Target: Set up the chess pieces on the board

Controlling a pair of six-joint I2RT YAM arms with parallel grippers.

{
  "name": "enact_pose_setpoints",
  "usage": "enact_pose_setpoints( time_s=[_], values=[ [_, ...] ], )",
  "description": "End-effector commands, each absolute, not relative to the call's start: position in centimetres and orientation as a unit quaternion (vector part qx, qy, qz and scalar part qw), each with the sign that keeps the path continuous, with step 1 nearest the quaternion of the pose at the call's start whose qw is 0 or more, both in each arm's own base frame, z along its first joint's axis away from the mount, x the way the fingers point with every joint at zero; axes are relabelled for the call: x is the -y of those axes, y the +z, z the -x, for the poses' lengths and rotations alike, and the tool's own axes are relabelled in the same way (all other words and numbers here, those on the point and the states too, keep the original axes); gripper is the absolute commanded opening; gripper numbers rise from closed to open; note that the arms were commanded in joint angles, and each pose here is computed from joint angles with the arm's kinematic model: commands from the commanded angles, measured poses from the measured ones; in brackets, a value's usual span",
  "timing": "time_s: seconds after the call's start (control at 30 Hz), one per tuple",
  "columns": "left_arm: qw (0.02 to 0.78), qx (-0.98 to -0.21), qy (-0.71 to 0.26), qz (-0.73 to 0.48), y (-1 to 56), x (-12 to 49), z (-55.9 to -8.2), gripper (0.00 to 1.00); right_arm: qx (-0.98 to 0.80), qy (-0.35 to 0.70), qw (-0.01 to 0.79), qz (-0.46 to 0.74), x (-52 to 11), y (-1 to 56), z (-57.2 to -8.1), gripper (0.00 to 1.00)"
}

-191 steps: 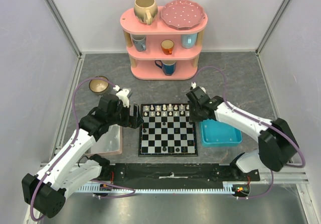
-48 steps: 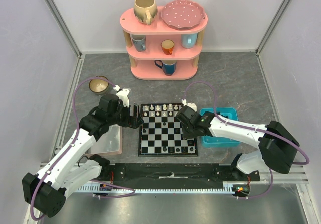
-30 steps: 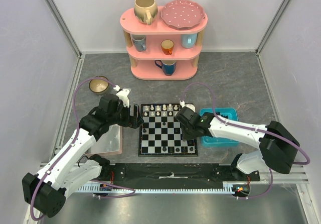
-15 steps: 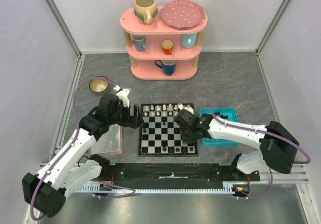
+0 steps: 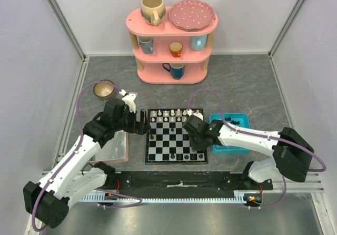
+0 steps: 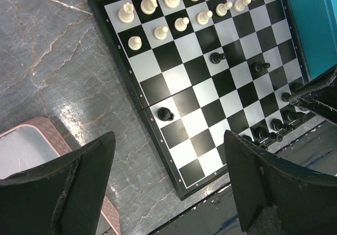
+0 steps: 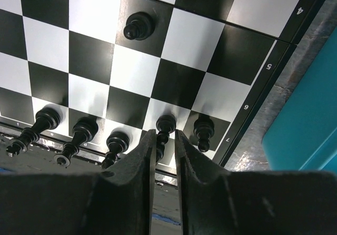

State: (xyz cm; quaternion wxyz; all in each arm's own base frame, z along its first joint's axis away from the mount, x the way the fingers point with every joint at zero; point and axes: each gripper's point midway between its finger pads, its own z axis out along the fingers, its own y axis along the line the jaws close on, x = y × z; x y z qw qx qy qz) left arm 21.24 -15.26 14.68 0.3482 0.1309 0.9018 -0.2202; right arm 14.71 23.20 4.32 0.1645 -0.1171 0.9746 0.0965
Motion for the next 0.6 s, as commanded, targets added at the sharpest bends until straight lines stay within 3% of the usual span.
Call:
enact_pose_setpoints(
  time_s=[0.0, 0.57],
  values=[
    [0.365, -0.89, -0.228, -0.151, 15.4, 15.8, -21.6, 0.89, -0.97, 0.113, 0.179, 0.12, -24.1, 6.0, -15.1, 0.29],
    [0.363, -0.891, -0.228, -0.151, 15.3, 15.8, -21.6, 0.89, -0.963, 0.117, 0.214, 0.115, -25.2, 7.8, -16.9, 0.34]
  ],
)
